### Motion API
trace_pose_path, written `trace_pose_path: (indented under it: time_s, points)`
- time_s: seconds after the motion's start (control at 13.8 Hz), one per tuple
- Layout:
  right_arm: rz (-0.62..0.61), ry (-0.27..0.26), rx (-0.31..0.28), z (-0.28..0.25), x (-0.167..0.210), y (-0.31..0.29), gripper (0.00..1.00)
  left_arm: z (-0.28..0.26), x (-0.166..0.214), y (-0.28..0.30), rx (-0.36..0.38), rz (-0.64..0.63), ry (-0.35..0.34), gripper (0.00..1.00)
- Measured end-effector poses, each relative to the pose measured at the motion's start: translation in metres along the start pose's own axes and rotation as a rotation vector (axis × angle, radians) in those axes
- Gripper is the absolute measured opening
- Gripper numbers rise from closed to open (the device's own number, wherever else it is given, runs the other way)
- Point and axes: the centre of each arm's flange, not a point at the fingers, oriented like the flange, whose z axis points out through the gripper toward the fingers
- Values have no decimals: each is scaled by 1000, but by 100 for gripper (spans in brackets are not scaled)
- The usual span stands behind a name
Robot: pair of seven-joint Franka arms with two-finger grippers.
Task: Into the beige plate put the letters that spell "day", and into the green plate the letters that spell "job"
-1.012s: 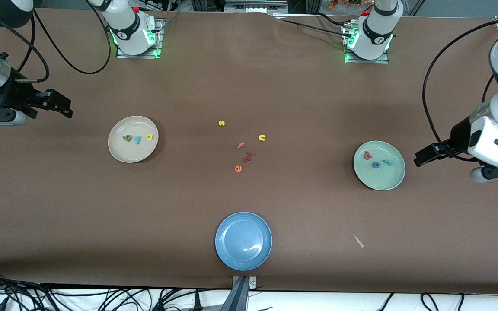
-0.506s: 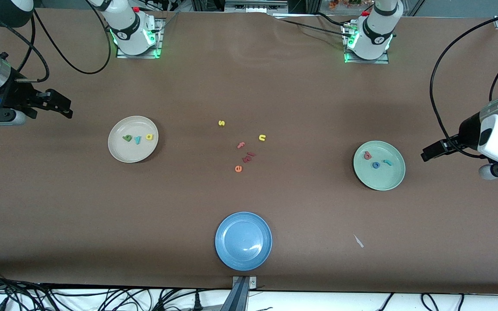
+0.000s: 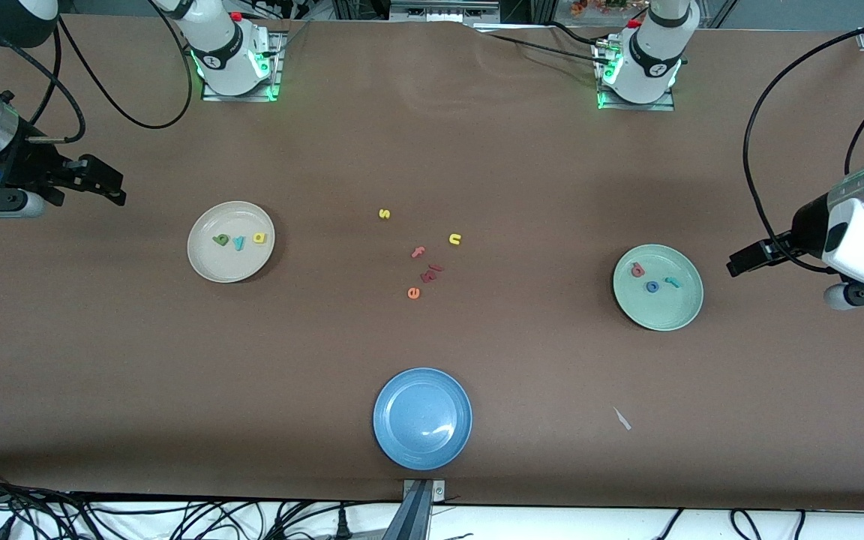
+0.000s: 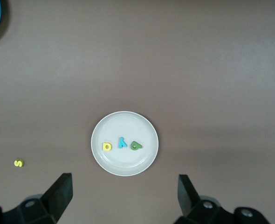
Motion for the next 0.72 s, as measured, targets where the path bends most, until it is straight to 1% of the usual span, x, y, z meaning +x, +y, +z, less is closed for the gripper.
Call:
trace_pose_path:
  time_s: [0.36, 0.72]
  points:
    - [-3, 13, 0, -6, 1, 0, 100, 0, 5, -15, 1, -24, -3, 100]
    - [-1, 4, -1, -1, 4, 0, 100, 1, 3, -13, 5, -20, -15, 100]
